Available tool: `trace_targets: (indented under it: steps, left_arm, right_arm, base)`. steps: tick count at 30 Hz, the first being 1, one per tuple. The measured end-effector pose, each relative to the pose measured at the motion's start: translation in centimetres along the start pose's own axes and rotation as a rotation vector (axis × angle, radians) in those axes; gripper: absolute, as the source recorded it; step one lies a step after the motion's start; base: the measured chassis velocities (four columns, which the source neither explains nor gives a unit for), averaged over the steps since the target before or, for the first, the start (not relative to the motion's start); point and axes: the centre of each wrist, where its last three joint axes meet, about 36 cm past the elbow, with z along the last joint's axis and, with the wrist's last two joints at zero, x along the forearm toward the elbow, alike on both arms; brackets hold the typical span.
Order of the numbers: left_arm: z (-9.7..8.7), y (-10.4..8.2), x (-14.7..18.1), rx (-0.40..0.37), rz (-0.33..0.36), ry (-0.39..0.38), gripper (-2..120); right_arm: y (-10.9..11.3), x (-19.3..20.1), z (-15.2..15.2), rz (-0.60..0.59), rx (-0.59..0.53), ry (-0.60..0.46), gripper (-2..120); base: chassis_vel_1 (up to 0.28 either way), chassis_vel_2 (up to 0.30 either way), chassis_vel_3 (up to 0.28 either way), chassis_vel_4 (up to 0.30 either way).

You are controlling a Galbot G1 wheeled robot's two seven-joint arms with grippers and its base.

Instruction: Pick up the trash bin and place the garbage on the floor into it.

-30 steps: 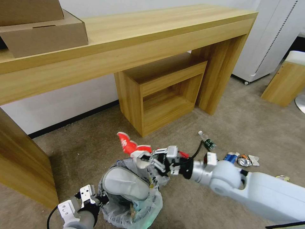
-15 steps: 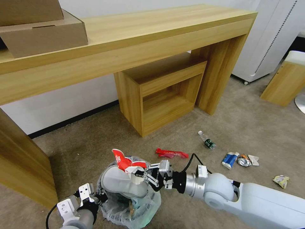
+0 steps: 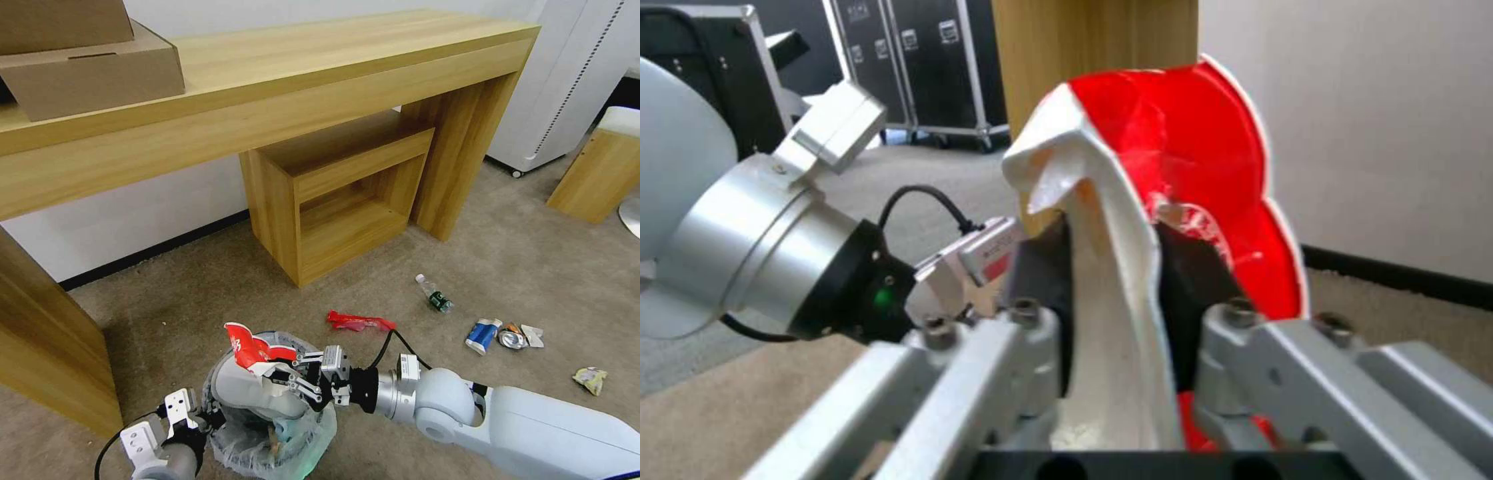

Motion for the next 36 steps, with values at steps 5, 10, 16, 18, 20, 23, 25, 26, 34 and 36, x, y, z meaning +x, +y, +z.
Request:
trace_targets:
  steps: [5,10,16,18,20,23,25,26,34,36]
  left_arm:
    - [0.0,0.0,0.0,-0.002,-0.002,-0.002,0]
    - [0.0,0.0,0.1,-0.011,-0.006,-0.006,0]
    - [-0.4,0.1,0.0,-0.019,-0.007,-0.02,0]
    - [-0.5,0.1,-0.1,-0.017,-0.008,-0.022,0]
    - [-0.5,0.1,-0.1,-0.016,-0.009,-0.023,0]
    - [-1.1,0.2,-0.6,-0.008,-0.015,-0.034,0]
    - [-1.6,0.2,-0.8,-0.001,-0.017,-0.043,0]
    - [-1.9,0.3,-0.9,0.003,-0.018,-0.048,0]
    - [-3.6,0.6,-1.5,0.009,-0.02,-0.074,0]
    - [-3.7,0.6,-1.5,0.006,-0.02,-0.075,0]
  right_arm:
    - [-0.5,-0.4,-0.3,-0.001,0.019,-0.003,39]
    - [-1.4,-1.6,-1.4,-0.002,0.042,-0.023,63]
    - [-1.0,-1.9,-1.2,-0.007,0.028,0.002,79]
    - [-0.5,-1.8,-0.6,-0.01,0.021,0.013,78]
    - [-0.4,-1.8,-0.5,-0.008,0.017,0.015,76]
    - [-0.2,-1.9,-0.5,-0.007,0.019,0.018,69]
    - [-0.2,-2.0,-0.7,-0.006,0.022,0.018,69]
    - [-0.2,-2.0,-0.8,-0.006,0.024,0.017,68]
    - [-0.7,-1.8,-2.3,0.001,0.053,0.017,68]
    - [-0.9,-1.7,-2.7,0.009,0.062,0.019,68]
  base:
    - [0.0,0.0,0.0,0.0]
    - [0.0,0.0,0.0,0.0]
    - [0.0,0.0,0.0,0.0]
    - [0.0,0.0,0.0,0.0]
    - [0.0,0.0,0.0,0.0]
    - [0.0,0.0,0.0,0.0]
    - [0.0,0.0,0.0,0.0]
    - [0.0,0.0,0.0,0.0]
    - [0.0,0.0,0.0,0.0]
    - [0.0,0.0,0.0,0.0]
